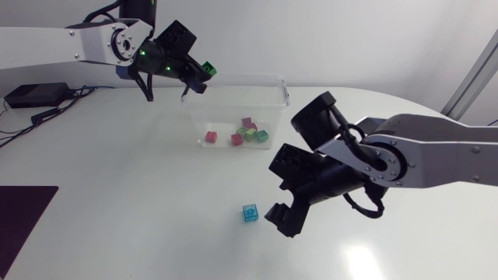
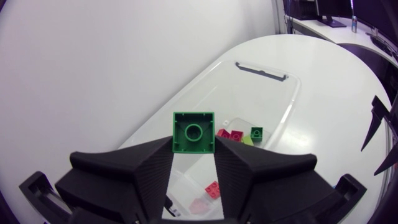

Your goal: Place the duplo bricks in the container

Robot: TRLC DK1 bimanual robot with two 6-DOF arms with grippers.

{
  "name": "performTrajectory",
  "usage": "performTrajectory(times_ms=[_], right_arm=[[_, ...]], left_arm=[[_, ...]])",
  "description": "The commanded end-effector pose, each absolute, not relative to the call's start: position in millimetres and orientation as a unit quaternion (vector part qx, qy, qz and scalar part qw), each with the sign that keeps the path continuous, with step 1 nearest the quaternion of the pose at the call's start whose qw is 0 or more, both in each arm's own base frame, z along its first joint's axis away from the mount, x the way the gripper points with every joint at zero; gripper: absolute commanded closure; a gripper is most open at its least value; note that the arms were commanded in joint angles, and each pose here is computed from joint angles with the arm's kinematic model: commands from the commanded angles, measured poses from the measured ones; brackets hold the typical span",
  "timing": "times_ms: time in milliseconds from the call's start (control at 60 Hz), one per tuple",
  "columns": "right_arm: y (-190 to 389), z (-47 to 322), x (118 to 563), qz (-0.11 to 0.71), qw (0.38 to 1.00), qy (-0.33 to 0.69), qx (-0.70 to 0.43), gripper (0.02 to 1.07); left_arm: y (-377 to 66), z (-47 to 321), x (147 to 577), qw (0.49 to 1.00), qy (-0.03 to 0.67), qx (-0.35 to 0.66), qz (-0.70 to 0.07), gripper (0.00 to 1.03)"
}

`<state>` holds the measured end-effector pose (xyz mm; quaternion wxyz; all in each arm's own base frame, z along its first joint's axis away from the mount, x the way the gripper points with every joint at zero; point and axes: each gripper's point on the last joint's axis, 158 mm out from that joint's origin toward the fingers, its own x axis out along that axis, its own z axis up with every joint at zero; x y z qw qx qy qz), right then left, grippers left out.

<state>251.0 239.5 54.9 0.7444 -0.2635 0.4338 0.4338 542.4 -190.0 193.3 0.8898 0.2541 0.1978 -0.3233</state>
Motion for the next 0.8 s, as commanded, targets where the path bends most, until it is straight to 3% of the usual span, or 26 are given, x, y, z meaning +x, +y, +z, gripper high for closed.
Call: performTrajectory(times_ms=[0,100,183,300,367,783], right_arm=[[248,52,254,0.435,0.742,0.436,-0.264,0.06],[253,49,254,0.439,0.738,0.438,-0.268,0.06],[255,46,258,0.438,0.734,0.443,-0.270,0.06],[257,40,265,0.441,0.727,0.445,-0.280,0.06],[257,35,270,0.444,0.721,0.446,-0.289,0.06],[261,10,278,0.509,0.653,0.439,-0.350,0.07]], left_arm=[[-183,190,564,0.899,0.196,0.242,-0.307,0.69],[-182,185,575,0.900,0.198,0.242,-0.305,0.69],[-185,184,577,0.899,0.202,0.241,-0.305,0.60],[-185,197,570,0.900,0.200,0.238,-0.304,0.18],[-186,206,559,0.901,0.198,0.237,-0.304,0.06],[-171,237,485,0.901,0.207,0.250,-0.289,0.05]])
